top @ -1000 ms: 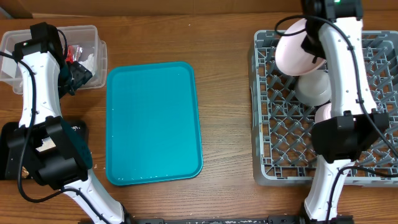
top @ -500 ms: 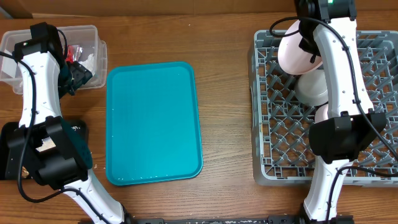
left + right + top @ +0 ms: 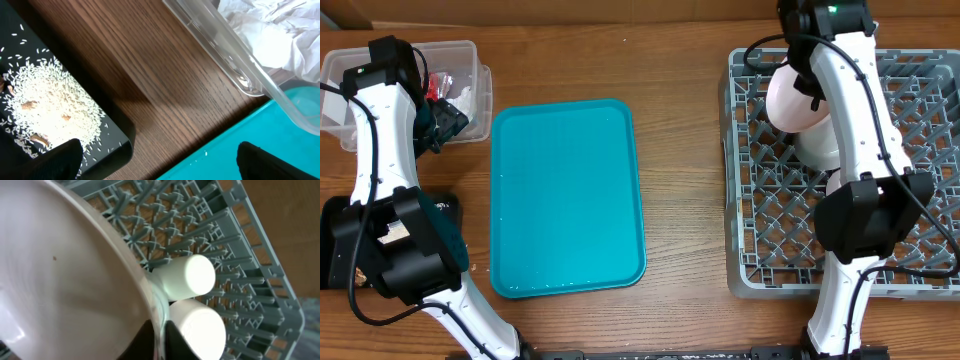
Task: Sort waste into correct bins and load items into the dishwasher
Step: 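Carry the white plate right and stand it upright in the rack, then release the plate and withdraw the right gripper toward the rack's front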
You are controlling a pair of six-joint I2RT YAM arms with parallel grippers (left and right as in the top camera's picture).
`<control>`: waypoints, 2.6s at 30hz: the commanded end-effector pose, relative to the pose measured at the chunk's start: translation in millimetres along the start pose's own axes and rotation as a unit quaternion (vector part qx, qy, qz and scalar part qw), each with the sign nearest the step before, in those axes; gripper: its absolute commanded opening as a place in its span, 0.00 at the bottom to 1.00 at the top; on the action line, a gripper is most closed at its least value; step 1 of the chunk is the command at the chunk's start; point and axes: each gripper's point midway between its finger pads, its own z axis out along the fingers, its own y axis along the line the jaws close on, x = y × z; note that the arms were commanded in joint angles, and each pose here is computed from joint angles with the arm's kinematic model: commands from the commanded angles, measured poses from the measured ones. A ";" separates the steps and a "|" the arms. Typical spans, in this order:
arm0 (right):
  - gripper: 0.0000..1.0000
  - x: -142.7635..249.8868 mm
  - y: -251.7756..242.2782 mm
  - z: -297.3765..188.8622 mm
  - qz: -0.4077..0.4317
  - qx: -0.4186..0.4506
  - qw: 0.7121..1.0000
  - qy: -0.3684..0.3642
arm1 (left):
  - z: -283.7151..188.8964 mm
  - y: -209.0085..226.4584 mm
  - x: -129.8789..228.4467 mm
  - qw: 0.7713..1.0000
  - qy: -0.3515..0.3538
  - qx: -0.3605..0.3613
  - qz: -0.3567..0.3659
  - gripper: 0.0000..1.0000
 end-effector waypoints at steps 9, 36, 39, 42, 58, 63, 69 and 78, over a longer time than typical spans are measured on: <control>1.00 7.4 3.8 -62.1 0.010 -0.084 0.996 -0.027 | 1.1 2.3 -0.4 1.000 0.000 -0.004 -0.008 1.00; 1.00 163.6 -186.4 -213.2 0.068 -0.439 0.892 -0.090 | 1.1 2.3 -0.4 1.000 0.000 -0.004 -0.008 1.00; 1.00 179.2 -182.4 -198.0 0.058 -0.430 0.898 -0.072 | 1.1 2.3 -0.5 1.000 0.000 -0.004 -0.008 1.00; 1.00 184.1 -177.2 -190.4 0.051 -0.423 0.903 -0.059 | 1.1 2.3 -0.5 1.000 0.000 -0.004 -0.008 1.00; 1.00 183.9 -172.9 -180.4 0.022 -0.404 0.912 -0.068 | 1.1 2.3 -0.5 1.000 0.000 -0.004 -0.008 1.00; 1.00 172.3 -167.1 -172.8 0.066 -0.422 0.896 -0.121 | 1.1 2.3 -0.5 1.000 0.000 -0.004 -0.008 1.00; 1.00 182.8 -141.9 -147.9 0.112 -0.481 0.847 -0.199 | 1.1 2.3 -0.5 1.000 0.000 -0.004 -0.008 1.00; 1.00 187.3 -80.3 -109.4 0.131 -0.556 0.746 -0.343 | 1.0 1.9 -0.2 1.000 0.000 -0.004 -0.007 1.00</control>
